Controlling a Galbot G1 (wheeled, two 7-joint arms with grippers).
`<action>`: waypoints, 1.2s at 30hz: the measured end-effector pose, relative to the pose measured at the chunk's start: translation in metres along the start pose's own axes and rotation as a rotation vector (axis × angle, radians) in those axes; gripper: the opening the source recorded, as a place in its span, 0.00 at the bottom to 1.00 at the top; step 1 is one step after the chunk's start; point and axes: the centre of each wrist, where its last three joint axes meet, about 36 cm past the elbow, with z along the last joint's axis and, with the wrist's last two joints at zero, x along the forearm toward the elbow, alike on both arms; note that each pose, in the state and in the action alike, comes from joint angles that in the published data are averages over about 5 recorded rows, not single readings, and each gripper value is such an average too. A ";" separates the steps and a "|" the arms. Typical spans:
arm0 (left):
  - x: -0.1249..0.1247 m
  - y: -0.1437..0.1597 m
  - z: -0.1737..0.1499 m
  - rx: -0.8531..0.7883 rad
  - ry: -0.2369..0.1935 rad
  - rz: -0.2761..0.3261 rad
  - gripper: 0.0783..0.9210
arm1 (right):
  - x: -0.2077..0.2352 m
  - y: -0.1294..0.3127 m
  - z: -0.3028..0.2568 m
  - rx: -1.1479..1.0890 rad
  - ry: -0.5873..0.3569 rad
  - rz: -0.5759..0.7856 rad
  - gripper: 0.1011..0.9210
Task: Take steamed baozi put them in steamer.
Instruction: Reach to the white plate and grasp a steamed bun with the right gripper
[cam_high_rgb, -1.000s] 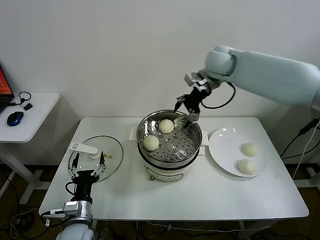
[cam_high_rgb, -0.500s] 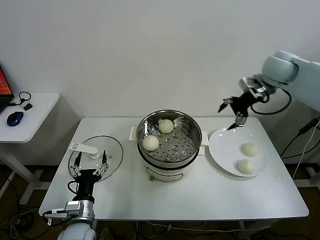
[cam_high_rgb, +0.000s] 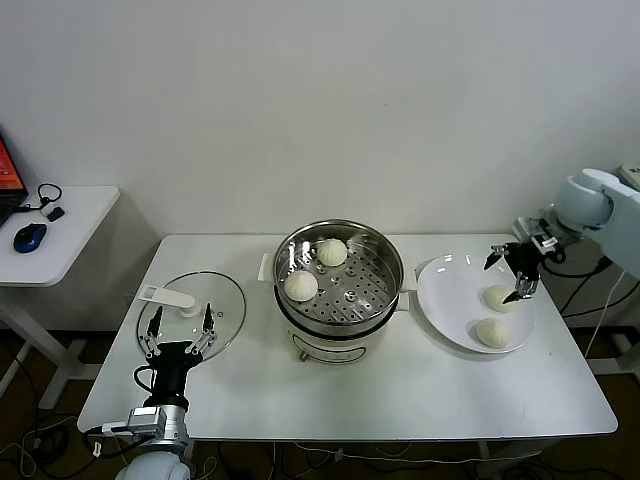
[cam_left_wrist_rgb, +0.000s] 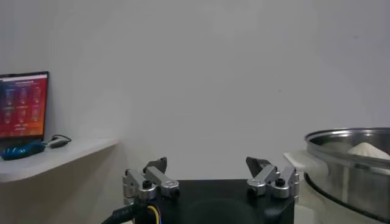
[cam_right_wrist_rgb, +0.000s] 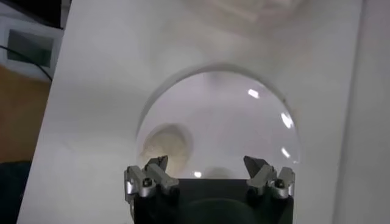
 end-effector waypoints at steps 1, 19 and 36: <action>0.000 0.000 0.000 0.000 0.001 -0.001 0.88 | -0.006 0.001 0.000 -0.002 0.005 -0.010 0.88; -0.001 0.001 0.006 -0.001 0.016 -0.004 0.88 | -0.071 0.005 0.001 -0.024 0.045 -0.112 0.88; -0.003 0.000 0.008 0.000 0.023 -0.007 0.88 | -0.096 0.001 -0.001 -0.034 0.059 -0.140 0.88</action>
